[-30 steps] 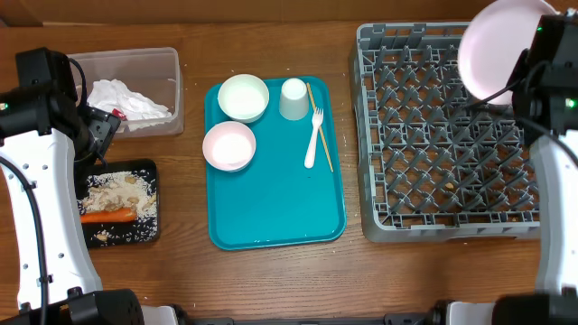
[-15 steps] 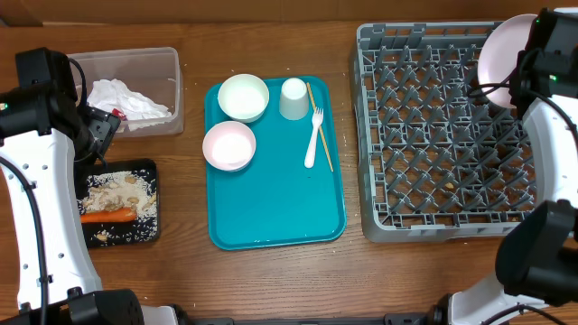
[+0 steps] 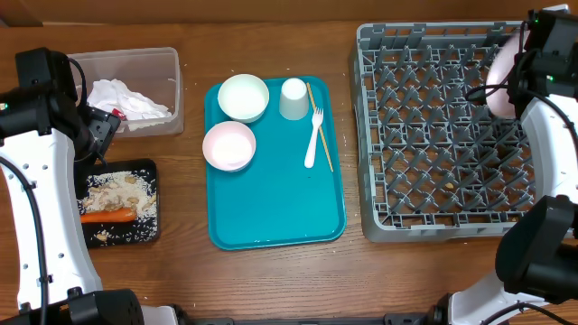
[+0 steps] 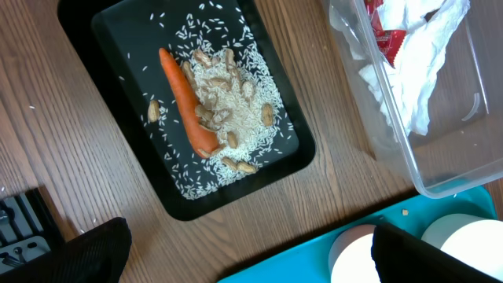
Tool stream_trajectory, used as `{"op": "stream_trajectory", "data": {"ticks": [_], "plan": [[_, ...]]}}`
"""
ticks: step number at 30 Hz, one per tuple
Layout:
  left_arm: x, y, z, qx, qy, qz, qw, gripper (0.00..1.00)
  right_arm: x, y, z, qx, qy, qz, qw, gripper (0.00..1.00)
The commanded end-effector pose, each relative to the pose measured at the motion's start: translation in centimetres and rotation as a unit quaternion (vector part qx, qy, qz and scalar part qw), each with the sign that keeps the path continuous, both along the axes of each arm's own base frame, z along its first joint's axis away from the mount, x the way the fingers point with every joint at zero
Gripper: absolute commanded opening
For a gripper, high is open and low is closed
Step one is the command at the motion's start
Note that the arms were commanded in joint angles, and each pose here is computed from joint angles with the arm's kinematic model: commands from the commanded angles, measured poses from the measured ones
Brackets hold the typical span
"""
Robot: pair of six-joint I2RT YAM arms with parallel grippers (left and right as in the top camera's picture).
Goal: Sort waste into correct bins and load items into the dishwasher rack
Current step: 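Lift the plate and stand it upright in the rack's back right, then move the right gripper to the white cup on the teal tray and grasp it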
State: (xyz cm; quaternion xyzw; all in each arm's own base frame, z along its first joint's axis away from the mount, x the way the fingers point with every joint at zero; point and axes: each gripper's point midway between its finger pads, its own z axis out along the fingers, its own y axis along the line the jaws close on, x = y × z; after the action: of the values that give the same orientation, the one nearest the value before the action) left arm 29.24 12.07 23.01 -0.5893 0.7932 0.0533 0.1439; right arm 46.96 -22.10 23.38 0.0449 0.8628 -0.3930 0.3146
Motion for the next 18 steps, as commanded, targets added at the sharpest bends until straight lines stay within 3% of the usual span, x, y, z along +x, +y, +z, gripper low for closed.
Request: {"op": "stream_trajectory", "data": {"ticks": [1, 3, 6, 7, 10, 14, 18], "plan": [[-0.1, 0.3, -0.2, 0.002, 0.003, 0.011, 1.000, 1.00, -0.1, 0.4, -0.9, 0.035, -0.021, -0.011, 0.999, 0.18], [-0.1, 0.3, -0.2, 0.002, 0.003, 0.011, 1.000, 1.00, 0.1, 1.1, -1.0, 0.052, -0.038, -0.017, 0.998, 0.25], [-0.1, 0.3, -0.2, 0.002, 0.004, 0.011, 1.000, 1.00, 0.8, 2.9, -0.9, 0.058, -0.040, -0.003, 0.998, 0.26], [-0.1, 0.3, -0.2, 0.002, 0.003, 0.011, 1.000, 1.00, 1.1, 4.0, -0.8, 0.058, -0.040, 0.008, 0.997, 0.32], [-0.1, 0.3, -0.2, 0.002, 0.003, 0.011, 1.000, 1.00, 2.1, 7.1, 0.1, 0.070, -0.064, 0.029, 0.995, 0.63], [-0.1, 0.3, -0.2, 0.002, 0.004, 0.011, 1.000, 1.00, 3.3, 12.4, 2.6, 0.101, -0.116, 0.059, 0.986, 0.85], [-0.1, 0.3, -0.2, 0.002, 0.004, 0.011, 1.000, 1.00, 3.6, 20.0, 4.1, 0.140, -0.136, 0.127, 0.973, 0.98]]}}
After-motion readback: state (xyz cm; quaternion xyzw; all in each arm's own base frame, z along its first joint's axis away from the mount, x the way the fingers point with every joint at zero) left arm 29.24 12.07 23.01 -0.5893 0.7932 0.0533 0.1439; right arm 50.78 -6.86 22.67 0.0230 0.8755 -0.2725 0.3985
